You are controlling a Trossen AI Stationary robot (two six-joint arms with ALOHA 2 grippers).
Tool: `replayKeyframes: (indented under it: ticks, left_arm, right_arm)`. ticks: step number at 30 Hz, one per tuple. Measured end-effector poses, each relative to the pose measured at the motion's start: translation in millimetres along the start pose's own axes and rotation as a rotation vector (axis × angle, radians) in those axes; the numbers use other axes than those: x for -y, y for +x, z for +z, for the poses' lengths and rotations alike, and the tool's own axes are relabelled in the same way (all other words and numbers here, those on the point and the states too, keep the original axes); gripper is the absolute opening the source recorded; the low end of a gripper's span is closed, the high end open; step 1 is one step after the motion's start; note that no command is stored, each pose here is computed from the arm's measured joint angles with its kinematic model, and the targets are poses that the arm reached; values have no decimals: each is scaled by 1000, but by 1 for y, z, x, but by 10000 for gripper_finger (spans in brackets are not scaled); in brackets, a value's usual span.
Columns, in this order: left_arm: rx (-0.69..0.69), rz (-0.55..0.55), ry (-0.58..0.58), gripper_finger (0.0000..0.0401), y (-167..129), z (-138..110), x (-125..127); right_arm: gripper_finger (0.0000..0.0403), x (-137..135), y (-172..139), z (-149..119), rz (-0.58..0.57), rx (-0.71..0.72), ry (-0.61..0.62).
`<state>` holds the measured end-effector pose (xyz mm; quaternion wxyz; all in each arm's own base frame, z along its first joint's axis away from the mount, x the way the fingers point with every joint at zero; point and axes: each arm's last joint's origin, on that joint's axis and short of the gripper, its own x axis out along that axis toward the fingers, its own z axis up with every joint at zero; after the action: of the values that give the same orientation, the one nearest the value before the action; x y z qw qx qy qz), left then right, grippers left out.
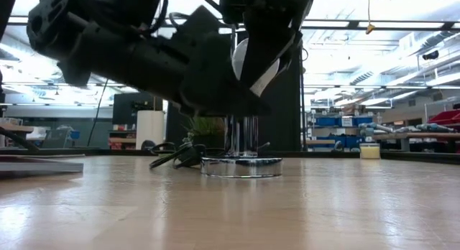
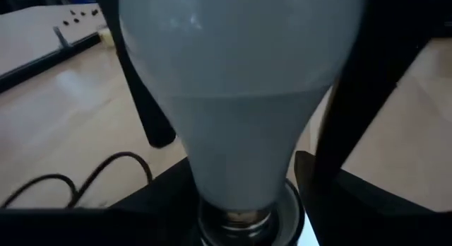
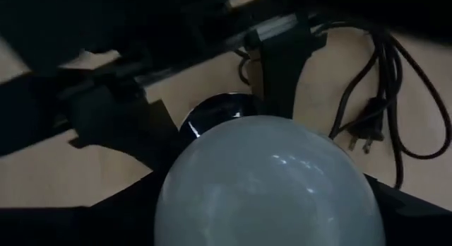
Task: Screw lightbulb
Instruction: Insert the white lightbulb into the lamp socket
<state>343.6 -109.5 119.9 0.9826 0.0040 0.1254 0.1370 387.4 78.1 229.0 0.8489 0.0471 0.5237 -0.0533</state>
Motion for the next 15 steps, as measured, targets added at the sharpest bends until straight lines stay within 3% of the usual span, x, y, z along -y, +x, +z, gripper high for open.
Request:
replayKeyframes:
  ticks: [15]
  left_arm:
    - [-51,-12,40,224,-12,10,3]
  right_arm:
    - [270,1,-7,6,53,-9,-182]
